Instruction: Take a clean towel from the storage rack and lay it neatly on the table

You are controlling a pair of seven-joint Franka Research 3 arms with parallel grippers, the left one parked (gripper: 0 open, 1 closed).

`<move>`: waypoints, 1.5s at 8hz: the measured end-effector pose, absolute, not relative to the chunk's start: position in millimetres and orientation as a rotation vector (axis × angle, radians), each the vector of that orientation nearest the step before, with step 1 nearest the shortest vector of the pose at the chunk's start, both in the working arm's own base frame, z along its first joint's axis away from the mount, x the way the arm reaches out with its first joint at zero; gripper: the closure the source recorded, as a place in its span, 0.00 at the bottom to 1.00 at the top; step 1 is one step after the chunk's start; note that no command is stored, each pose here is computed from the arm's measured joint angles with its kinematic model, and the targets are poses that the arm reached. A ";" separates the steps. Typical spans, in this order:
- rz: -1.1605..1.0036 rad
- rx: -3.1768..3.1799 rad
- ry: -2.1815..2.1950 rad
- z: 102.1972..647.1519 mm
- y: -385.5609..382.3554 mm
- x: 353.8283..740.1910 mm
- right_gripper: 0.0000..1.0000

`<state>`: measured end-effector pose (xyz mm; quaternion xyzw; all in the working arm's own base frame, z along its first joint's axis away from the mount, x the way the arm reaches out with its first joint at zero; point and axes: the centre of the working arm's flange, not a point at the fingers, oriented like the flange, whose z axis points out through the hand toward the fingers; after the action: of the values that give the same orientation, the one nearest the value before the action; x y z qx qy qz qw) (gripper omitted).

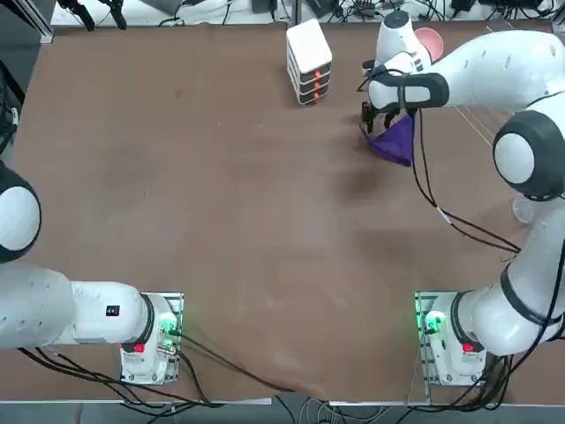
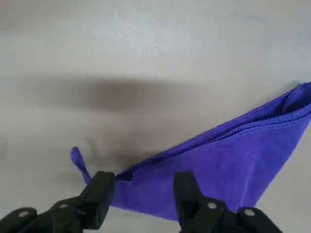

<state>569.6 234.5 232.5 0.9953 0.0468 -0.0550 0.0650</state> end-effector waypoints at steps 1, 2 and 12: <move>-0.166 3.003 0.140 231.9 238.8 567.6 0.26; -0.172 3.001 0.142 229.5 242.2 565.5 0.26; -0.199 2.959 0.169 206.5 258.2 554.1 0.26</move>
<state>554.1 258.2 206.5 0.9925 0.0568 -0.0667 0.0854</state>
